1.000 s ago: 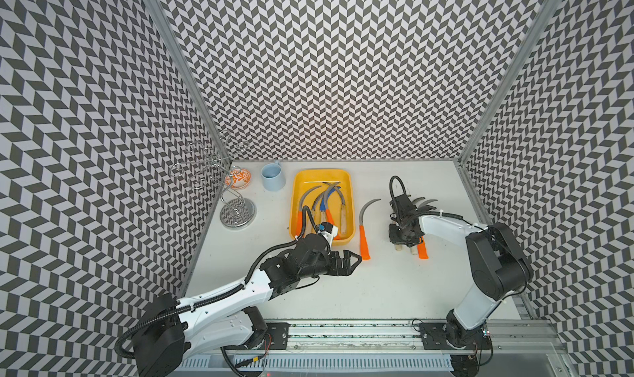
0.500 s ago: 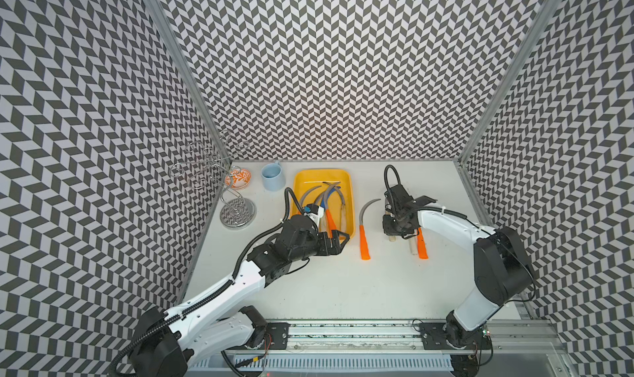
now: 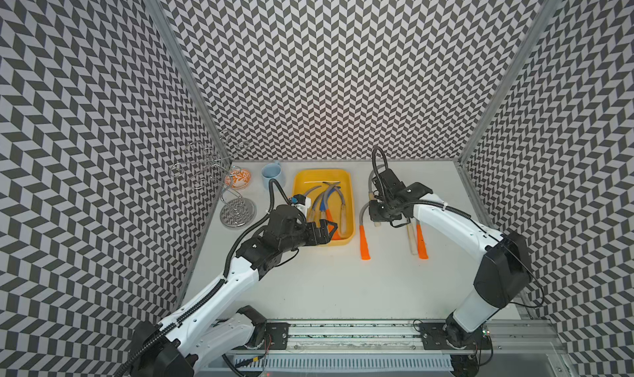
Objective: Put small sickles into storage boxes
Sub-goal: Place the sickle in the storage box.
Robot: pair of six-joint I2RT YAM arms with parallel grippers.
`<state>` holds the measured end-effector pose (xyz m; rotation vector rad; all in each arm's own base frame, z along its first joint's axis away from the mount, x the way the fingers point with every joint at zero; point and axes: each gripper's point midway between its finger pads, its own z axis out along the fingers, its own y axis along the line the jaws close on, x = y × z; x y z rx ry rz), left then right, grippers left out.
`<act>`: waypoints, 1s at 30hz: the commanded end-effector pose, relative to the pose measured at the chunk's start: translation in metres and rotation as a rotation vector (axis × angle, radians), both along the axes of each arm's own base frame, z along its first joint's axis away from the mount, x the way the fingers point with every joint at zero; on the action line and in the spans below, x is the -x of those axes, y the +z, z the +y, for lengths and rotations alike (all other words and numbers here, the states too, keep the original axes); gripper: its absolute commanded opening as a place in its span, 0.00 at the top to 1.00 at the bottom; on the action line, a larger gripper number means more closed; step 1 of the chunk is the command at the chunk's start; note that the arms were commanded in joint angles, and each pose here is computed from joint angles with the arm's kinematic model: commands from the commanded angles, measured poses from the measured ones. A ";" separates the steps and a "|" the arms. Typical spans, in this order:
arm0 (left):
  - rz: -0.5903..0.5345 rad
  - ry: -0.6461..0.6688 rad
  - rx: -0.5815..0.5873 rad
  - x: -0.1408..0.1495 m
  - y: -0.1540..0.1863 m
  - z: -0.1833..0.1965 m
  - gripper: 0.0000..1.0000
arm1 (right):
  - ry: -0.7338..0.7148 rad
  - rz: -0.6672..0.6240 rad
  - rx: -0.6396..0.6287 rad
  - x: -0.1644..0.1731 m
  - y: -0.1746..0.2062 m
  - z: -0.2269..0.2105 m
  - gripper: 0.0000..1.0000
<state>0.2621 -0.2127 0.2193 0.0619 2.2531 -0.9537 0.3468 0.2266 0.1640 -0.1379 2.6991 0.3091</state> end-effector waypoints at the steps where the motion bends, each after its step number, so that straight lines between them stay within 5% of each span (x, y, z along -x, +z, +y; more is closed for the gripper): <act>1: -0.042 0.008 0.009 -0.002 0.020 0.010 0.00 | 0.027 -0.019 -0.035 -0.004 0.012 0.022 1.00; 10: -0.016 0.096 0.010 -0.004 0.014 0.041 0.00 | 0.112 -0.017 -0.063 -0.009 0.013 0.075 1.00; 30: 0.059 0.158 0.035 0.019 -0.016 0.063 0.00 | 0.202 0.072 -0.028 -0.016 -0.064 0.130 1.00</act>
